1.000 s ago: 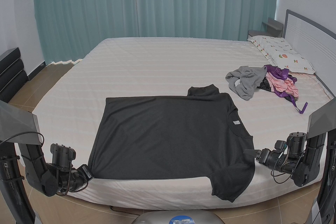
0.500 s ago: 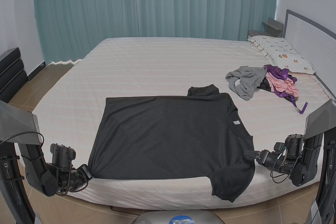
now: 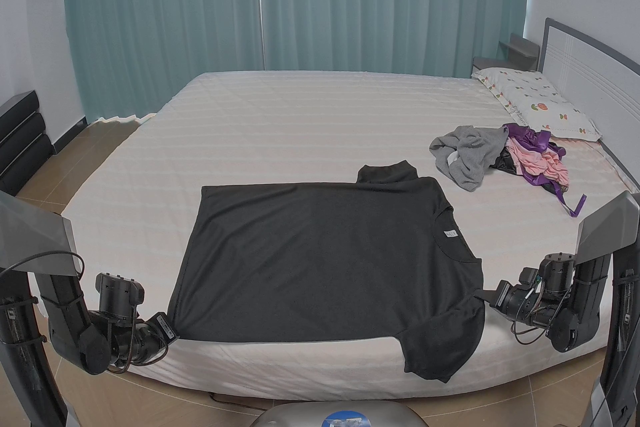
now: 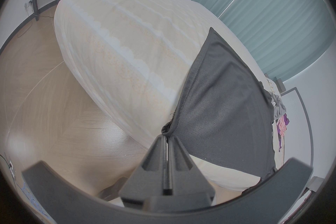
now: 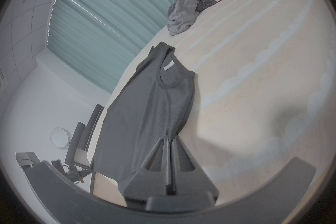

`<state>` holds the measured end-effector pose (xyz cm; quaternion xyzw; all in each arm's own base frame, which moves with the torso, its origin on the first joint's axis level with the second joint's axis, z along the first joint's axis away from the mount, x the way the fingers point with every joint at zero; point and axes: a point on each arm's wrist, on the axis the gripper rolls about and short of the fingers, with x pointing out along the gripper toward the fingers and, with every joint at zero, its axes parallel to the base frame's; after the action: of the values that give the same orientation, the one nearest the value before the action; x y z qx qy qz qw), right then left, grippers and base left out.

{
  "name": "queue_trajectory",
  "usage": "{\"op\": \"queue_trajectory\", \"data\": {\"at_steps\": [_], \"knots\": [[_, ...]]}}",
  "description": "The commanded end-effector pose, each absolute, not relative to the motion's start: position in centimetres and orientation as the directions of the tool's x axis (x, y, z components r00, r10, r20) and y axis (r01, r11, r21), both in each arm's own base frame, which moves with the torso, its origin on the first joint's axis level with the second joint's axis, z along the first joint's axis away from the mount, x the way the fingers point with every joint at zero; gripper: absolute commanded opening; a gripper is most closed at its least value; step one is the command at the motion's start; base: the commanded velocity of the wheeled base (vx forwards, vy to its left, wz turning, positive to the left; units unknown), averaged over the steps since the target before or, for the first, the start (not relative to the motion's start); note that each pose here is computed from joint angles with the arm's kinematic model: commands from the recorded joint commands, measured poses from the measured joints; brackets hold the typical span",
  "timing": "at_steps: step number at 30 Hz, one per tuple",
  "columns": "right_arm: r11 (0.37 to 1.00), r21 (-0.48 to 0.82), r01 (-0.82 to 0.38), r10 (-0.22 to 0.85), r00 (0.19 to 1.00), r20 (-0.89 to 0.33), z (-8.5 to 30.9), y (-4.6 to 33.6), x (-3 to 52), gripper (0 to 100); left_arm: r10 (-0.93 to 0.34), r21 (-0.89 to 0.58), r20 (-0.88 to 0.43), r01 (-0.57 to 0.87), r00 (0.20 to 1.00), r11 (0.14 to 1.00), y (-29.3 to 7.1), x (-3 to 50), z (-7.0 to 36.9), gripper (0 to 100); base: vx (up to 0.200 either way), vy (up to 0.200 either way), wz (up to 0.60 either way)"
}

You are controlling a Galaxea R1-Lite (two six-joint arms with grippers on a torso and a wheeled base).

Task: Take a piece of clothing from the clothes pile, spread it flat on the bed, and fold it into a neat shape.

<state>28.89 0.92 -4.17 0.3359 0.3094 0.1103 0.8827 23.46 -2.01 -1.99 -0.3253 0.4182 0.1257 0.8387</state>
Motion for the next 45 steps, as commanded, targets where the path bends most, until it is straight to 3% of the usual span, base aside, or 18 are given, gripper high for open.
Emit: {"op": "queue_trajectory", "data": {"at_steps": [1,8,20,21,30,36,41,45], "knots": [[0.739,0.673,-0.003,0.397,0.809,-0.433,-2.6,0.7,29.2,0,-0.062,-0.441,-0.784,-0.483,0.618,0.757,-2.0,23.5,-2.0,0,0.0,0.0,0.0],[0.742,0.671,0.003,0.378,0.824,-0.421,-1.3,0.6,31.7,0,-0.063,-0.443,-0.783,-0.483,0.619,0.756,-2.0,23.5,-2.0,0,0.0,0.0,0.0],[0.754,0.654,0.061,0.352,0.803,-0.481,-2.8,0.9,34.7,0,-0.062,-0.443,-0.784,-0.485,0.618,0.754,-2.0,23.5,-2.0,0,0.0,0.0,0.0],[0.754,0.654,0.061,0.352,0.803,-0.481,-2.8,0.9,34.7,100,-0.062,-0.443,-0.784,-0.485,0.618,0.754,-2.0,23.5,-2.0,0,0.0,0.0,0.0],[0.747,0.662,0.062,0.347,0.813,-0.468,-1.3,0.0,33.3,100,-0.064,-0.445,-0.784,-0.486,0.618,0.753,-2.0,23.5,-2.0,0,0.0,0.0,0.0],[0.724,0.69,-0.017,0.47,0.744,-0.475,-0.2,0.3,29.0,100,-0.062,-0.445,-0.783,-0.487,0.619,0.752,-2.0,23.5,-2.0,0,0.0,0.0,0.0],[0.771,0.636,-0.04,0.49,0.676,-0.551,-2.1,0.7,27.0,100,-0.062,-0.447,-0.78,-0.485,0.623,0.752,-2.0,23.4,-1.9,0,0.0,0.0,0.0],[0.775,0.63,-0.049,0.495,0.667,-0.557,-2.7,0.8,26.6,100,-0.062,-0.445,-0.783,-0.487,0.619,0.752,-2.0,23.5,-2.0,0,0.0,0.0,0.0]]}}
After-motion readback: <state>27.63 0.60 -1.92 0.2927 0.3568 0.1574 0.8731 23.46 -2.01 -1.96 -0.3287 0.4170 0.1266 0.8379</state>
